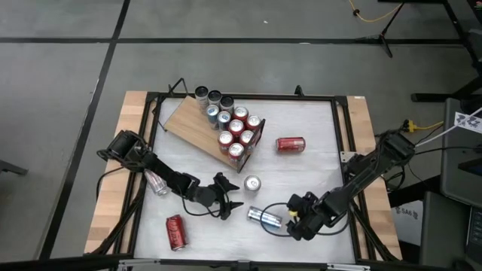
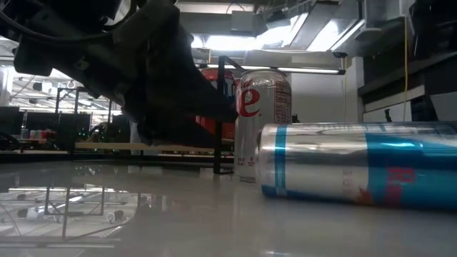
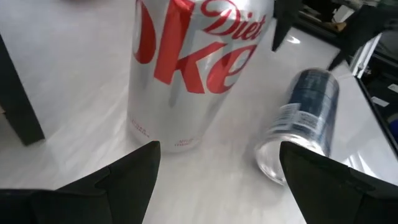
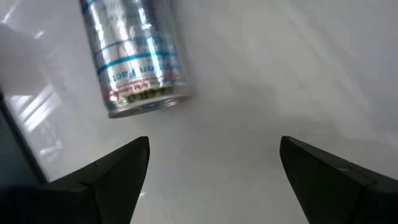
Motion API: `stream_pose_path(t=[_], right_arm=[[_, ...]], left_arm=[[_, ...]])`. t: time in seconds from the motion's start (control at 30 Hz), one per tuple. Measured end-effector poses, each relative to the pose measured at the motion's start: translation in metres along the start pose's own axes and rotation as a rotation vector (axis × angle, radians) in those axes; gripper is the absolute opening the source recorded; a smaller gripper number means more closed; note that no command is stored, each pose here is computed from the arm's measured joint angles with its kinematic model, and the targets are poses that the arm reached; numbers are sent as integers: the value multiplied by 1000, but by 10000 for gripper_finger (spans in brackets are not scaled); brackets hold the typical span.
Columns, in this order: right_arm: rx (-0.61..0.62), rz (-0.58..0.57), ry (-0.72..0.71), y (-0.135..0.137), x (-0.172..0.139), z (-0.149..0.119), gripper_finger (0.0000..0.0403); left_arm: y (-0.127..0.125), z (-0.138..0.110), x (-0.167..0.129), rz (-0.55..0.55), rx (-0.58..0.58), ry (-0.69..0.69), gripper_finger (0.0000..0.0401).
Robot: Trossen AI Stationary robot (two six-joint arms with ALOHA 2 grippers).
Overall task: Pick and place cans onto a shelf
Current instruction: Put the blue and white soda can on the shelf aligned with the other blue and white soda cans
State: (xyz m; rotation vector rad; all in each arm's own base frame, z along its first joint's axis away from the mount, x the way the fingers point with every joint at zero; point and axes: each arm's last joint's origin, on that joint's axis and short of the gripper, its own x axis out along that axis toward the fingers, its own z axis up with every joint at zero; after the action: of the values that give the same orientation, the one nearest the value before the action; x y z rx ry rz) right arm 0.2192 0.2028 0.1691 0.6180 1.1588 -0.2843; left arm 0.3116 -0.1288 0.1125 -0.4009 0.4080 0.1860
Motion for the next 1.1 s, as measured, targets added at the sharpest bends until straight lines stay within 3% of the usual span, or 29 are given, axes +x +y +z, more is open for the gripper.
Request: stream_pose_path(t=[0.4, 0.6, 0.83, 1.1], right_arm=[[11, 51, -8, 10, 26, -2, 351], [35, 56, 7, 8, 30, 8, 351], [42, 70, 23, 7, 31, 15, 351], [41, 72, 12, 8, 31, 16, 351]], left_arm=[[-1, 0, -1, -27, 9, 33, 325], [-2, -3, -2, -83, 8, 110, 325], [-4, -15, -7, -169, -64, 299, 325], [-21, -18, -12, -231, -53, 312, 325]])
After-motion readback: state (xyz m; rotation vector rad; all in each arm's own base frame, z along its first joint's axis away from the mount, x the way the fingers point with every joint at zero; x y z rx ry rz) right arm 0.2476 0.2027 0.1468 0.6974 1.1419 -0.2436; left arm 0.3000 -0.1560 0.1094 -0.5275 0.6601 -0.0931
